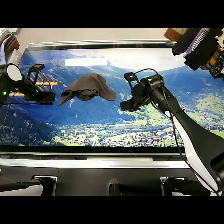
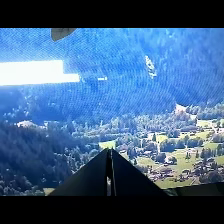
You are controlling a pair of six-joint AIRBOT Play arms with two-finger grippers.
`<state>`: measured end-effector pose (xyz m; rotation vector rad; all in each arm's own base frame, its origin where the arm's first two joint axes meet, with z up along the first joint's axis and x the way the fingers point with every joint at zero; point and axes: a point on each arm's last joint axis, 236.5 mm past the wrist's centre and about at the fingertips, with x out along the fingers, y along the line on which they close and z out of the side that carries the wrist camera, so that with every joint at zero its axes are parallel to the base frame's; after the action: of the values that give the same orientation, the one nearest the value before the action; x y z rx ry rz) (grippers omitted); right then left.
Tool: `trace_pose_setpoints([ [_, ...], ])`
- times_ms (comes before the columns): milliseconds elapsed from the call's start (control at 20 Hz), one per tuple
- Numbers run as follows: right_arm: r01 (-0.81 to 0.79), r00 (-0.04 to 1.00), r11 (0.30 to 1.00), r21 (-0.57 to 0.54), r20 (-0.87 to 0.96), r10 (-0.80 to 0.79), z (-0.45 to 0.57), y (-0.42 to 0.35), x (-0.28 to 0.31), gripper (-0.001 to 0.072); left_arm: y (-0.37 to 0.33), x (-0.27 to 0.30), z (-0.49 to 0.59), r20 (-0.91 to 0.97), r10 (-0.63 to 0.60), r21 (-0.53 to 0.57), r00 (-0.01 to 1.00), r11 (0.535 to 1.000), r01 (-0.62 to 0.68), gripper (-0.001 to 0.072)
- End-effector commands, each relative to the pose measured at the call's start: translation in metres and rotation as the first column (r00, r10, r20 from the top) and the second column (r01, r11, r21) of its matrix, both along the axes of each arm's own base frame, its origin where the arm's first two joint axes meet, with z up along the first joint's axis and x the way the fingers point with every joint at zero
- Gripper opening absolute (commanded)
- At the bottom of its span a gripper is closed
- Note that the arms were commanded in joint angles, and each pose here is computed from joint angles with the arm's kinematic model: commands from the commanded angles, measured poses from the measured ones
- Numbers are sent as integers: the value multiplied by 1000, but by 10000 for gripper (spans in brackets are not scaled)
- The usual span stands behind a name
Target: Fold the clothes and pants, and hang the long-sleeved shirts on hangers.
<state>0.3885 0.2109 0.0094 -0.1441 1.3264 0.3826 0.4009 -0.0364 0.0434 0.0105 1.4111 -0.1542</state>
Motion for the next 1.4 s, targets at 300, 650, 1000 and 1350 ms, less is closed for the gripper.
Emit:
trace_pose_setpoints([
  [300, 0, 1000, 1000, 0, 1, 0, 0, 0, 0, 46, 0, 0, 0, -1, -1, 0, 1000, 1000, 1, 20],
  [650, 0, 1000, 1000, 0, 0, 0, 0, 0, 0, 46, 0, 0, 0, -1, -1, 0, 1000, 1000, 1, 20],
  [1000, 5, 998, 1000, 27, 54, -6, 4, 6, 13, 46, -1, 15, -2, 51, 6, -4, 999, 1000, -5, 81],
  [1350, 52, 998, 998, 36, 30, -53, 3, 6, 9, 225, -45, 154, -14, 442, 139, -143, 886, 986, -83, 717],
])
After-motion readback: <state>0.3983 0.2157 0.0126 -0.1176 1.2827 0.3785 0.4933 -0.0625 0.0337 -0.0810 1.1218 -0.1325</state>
